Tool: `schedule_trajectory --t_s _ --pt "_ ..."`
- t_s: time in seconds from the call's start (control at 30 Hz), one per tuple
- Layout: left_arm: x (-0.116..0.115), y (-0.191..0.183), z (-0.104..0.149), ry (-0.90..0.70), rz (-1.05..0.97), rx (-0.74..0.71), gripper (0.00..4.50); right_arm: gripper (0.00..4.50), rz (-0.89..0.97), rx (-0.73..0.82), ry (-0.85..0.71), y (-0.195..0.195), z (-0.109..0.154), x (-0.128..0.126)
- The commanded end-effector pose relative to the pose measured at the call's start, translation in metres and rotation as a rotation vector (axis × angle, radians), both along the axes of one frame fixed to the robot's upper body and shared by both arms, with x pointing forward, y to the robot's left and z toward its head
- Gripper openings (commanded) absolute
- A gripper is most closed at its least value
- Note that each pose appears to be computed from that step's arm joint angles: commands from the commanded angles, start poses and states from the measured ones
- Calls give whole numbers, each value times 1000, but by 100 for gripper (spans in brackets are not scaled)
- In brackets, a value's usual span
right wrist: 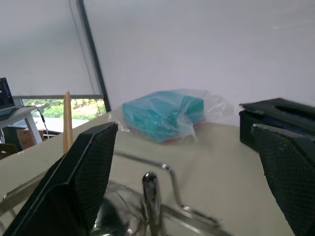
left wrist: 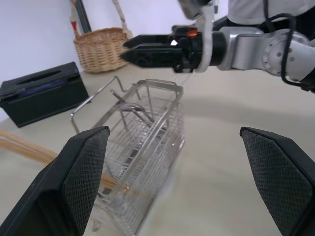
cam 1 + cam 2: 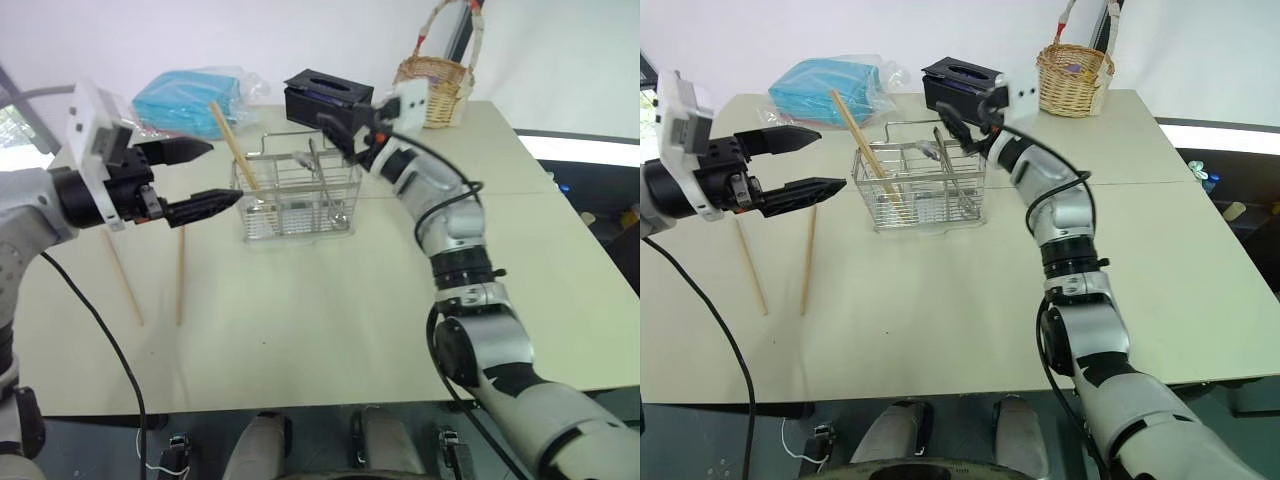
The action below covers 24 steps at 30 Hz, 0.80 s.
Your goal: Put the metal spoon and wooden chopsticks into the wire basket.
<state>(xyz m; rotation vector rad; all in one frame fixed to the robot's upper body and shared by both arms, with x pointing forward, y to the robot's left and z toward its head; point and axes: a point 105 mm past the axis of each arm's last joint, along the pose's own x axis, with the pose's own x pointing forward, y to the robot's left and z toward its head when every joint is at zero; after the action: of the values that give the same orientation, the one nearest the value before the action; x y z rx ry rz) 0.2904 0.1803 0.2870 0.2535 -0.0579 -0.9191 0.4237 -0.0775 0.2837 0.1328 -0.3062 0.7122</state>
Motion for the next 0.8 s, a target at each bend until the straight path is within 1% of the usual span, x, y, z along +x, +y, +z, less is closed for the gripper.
schedule_trajectory --t_s 0.03,0.1,0.17,0.27,0.33,0.43,0.5,0.6,0.73,0.8 --pt "6 11 20 -78 91 -51 450 447 162 4 -199 -8 68 -41" --pt "14 24 26 -91 191 -101 450 447 285 -52 -227 -15 78 -69" --pt "26 41 29 -89 343 -146 450 447 387 -166 -239 -19 72 -96" --pt "42 72 25 -48 592 -188 450 447 481 -334 -207 -24 47 -124" --pt "52 100 15 20 803 -216 450 447 554 -420 -162 -27 27 -143" --pt "54 140 -12 200 1100 -280 450 447 641 -484 -67 -31 1 -168" --pt "52 154 -30 301 1216 -274 450 447 658 -518 -12 -34 -14 -176" --pt "50 165 -55 411 1311 -239 450 447 636 -557 54 -39 -33 -182" --pt "52 177 -85 537 1378 -194 450 447 589 -541 88 -42 -40 -180" --pt "54 183 -98 569 1403 -158 450 447 560 -523 94 -43 -40 -177"
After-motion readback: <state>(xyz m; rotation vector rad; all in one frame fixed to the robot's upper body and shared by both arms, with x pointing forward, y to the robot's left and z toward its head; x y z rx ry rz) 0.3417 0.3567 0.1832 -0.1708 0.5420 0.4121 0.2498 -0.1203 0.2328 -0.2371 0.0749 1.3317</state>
